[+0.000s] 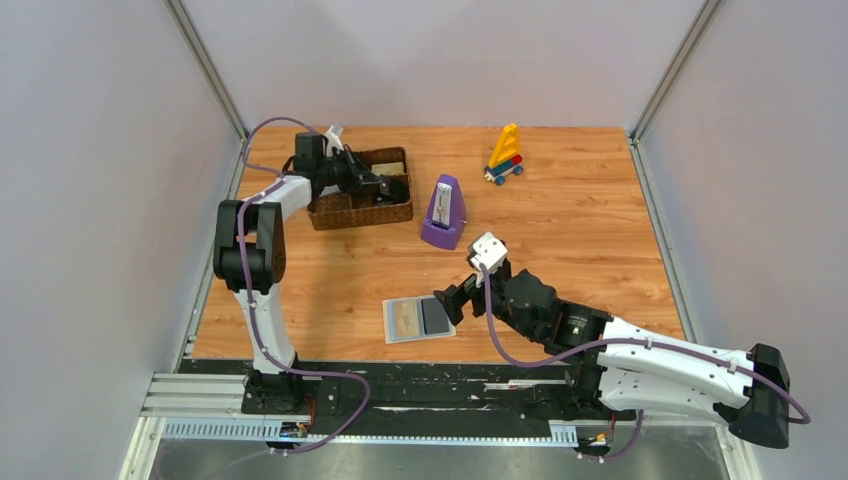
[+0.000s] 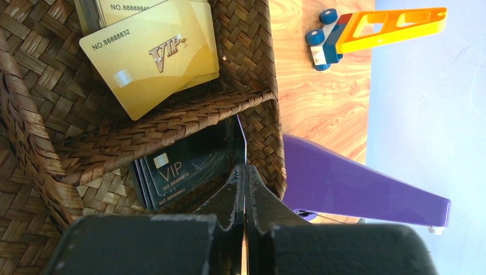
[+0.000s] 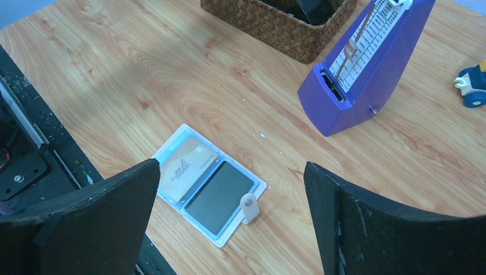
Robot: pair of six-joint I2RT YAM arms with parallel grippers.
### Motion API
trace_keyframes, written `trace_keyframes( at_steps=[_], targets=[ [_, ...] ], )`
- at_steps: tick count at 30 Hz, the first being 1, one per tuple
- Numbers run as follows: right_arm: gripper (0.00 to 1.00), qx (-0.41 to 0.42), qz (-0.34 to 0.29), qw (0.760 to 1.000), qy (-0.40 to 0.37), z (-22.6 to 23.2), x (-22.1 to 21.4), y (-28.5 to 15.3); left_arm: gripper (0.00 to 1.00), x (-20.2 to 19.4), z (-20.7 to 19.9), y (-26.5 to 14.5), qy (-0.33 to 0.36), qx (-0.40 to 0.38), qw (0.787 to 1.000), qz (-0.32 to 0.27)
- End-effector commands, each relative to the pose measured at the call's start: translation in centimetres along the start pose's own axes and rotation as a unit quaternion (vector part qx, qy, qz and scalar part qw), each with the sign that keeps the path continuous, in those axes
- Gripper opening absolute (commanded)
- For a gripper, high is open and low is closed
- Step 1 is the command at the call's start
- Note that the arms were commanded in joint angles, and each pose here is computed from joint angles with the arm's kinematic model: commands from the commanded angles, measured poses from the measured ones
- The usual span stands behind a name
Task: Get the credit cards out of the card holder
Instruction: Place the credit card in the storage box.
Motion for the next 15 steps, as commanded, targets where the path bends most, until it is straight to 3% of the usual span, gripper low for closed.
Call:
trace_keyframes(
  at_steps=[1, 9, 15],
  targets=[
    [1.00, 0.005, -0.035, 0.999, 0.007, 0.4, 2.5, 0.1, 0.00, 0.7, 0.2, 0.5, 0.006, -0.015, 1.000, -0.011],
    [1.00, 0.003, -0.032, 0.999, 0.005, 0.2, 2.4, 0.4, 0.01, 0.4, 1.0, 1.1, 0.002, -0.010, 1.000, -0.006],
    [1.00, 0.004, -0.036, 0.999, 0.005, 0.1, 2.5, 0.4, 0.10, 0.3, 1.3, 1.0, 0.009, 0.003, 1.000, 0.002]
  ],
)
Point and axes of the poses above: each gripper's point midway between its finger pads, its own y axis out along the fingers, its own z axis along the line the jaws close on, x = y × z, the point moved 5 cm from there along -y, back along the fingers, and after that the axes turned 7 degrees about y, right-handed, at the moved point
